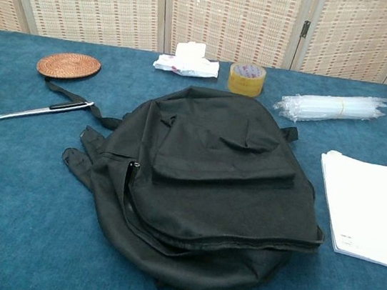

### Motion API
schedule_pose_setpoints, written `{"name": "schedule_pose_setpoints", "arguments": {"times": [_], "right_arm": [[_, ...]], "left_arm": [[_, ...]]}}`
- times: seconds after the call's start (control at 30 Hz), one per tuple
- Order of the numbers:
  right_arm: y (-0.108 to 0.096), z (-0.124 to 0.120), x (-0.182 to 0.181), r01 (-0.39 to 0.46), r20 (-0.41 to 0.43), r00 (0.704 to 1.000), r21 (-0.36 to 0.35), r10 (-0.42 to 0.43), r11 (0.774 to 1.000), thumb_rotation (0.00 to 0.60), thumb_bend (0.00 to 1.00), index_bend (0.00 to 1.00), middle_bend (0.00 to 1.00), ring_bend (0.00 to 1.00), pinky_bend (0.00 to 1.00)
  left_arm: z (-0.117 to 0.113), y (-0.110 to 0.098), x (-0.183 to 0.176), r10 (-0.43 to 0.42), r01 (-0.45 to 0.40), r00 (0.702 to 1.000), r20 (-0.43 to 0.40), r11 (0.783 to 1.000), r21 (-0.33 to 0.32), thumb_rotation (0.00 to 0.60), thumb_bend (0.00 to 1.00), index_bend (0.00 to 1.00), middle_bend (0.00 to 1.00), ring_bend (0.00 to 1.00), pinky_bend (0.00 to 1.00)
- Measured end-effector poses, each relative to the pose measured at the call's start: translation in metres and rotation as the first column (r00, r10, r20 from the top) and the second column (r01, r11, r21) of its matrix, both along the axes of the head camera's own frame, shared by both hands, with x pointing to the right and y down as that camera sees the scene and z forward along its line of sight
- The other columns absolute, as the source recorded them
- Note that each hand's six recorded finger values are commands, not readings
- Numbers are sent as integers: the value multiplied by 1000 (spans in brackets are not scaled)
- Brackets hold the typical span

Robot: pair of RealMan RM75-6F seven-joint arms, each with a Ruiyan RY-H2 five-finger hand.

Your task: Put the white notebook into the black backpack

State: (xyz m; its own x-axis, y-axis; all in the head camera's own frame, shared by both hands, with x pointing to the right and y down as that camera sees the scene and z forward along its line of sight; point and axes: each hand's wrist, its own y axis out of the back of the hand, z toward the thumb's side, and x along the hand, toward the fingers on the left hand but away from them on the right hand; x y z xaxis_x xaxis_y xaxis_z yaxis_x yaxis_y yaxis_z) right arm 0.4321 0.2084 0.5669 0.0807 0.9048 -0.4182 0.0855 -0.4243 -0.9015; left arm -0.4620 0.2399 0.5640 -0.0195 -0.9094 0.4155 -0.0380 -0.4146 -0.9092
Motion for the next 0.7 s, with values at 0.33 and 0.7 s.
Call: {"name": "schedule_pose_setpoints", "arguments": {"times": [0.33, 0.7], "right_arm": [[1, 5, -4, 44, 30, 999, -16, -43, 999, 600, 380, 8, 64, 123, 114], [7, 32, -13, 195, 7, 981, -80, -195, 977, 600, 379, 72, 145, 200, 161]], "left_arm": [[-3, 1, 3, 6, -6, 1000, -8, 1000, 12, 600, 200, 90, 60, 67, 0], [-6, 2, 7, 13, -13, 1000, -19, 1000, 16, 600, 200, 90, 60, 67, 0]]}}
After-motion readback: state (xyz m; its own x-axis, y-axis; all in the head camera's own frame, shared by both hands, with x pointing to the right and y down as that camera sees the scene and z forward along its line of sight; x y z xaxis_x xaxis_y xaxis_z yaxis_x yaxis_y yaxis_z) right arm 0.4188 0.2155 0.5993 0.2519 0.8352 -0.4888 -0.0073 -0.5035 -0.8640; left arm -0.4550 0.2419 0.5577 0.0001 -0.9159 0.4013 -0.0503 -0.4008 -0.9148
